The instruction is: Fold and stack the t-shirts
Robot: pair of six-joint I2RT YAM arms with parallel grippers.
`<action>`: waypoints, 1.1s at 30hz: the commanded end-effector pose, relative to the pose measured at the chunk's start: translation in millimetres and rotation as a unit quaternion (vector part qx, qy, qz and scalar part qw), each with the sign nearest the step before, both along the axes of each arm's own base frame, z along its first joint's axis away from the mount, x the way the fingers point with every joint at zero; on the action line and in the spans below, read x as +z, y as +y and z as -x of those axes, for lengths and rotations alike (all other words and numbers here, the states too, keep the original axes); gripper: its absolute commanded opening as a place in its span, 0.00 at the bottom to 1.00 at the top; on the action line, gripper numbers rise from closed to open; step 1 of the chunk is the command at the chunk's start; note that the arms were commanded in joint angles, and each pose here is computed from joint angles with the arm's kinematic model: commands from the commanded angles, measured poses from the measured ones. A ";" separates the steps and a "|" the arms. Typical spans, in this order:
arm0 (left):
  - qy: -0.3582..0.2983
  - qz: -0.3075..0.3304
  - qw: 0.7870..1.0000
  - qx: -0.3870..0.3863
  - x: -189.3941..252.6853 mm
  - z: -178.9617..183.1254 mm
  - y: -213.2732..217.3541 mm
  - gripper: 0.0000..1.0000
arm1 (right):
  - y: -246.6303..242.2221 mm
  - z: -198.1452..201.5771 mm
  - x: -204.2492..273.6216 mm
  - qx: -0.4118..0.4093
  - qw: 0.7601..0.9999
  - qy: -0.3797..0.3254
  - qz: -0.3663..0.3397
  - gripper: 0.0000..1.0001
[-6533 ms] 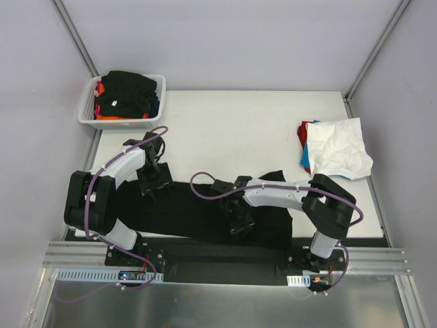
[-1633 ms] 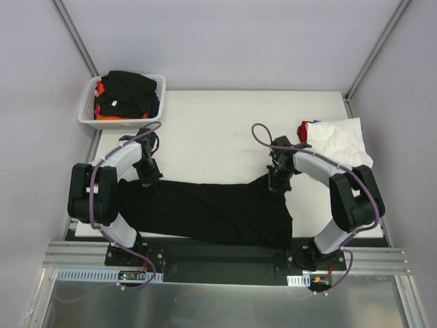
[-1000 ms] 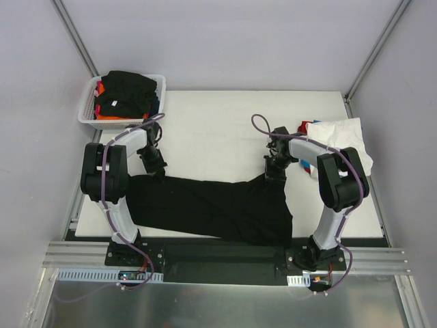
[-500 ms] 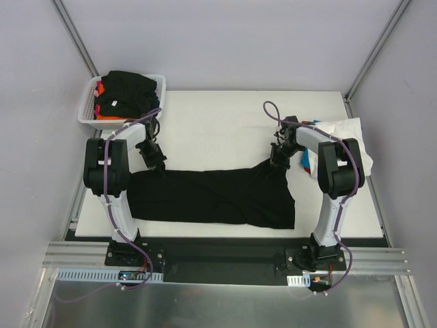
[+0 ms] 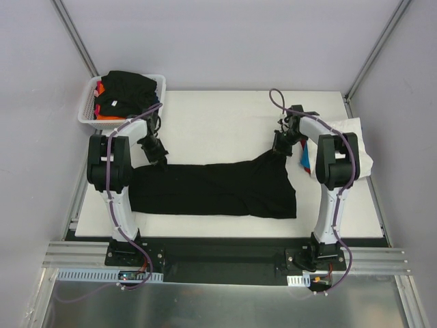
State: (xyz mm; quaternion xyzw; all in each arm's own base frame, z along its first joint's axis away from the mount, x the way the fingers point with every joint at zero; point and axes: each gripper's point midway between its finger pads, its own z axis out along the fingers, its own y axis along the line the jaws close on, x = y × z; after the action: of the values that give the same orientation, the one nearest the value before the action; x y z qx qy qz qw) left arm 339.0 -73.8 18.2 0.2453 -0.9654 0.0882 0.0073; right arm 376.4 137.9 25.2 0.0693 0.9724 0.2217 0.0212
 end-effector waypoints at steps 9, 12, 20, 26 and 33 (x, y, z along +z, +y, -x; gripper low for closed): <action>-0.037 -0.049 0.998 -0.005 23.5 33.0 18.8 0.00 | 24.0 -25.0 59.4 0.010 0.996 -0.067 -0.057 0.01; -0.095 -0.041 0.995 0.000 59.7 4.6 15.5 0.01 | 31.5 -18.0 100.0 0.012 0.992 -0.104 -0.074 0.01; -0.169 0.020 0.985 -0.017 127.9 -20.9 -24.6 0.07 | 52.9 62.6 128.2 0.040 0.991 -0.090 -0.089 0.01; -0.131 0.063 0.979 -0.140 109.2 31.5 -82.1 0.00 | 51.8 139.8 91.2 0.020 0.995 -0.038 -0.086 0.01; -0.066 0.069 0.977 -0.192 74.6 98.3 -82.9 0.00 | 57.9 176.5 80.3 0.024 0.996 -0.028 -0.082 0.01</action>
State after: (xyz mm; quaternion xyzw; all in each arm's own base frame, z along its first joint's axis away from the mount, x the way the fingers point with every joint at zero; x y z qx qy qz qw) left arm 268.5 -162.7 89.9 0.0783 -0.9831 0.1613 -0.0367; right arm 196.0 183.4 88.4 0.0483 0.9579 0.2828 -0.0043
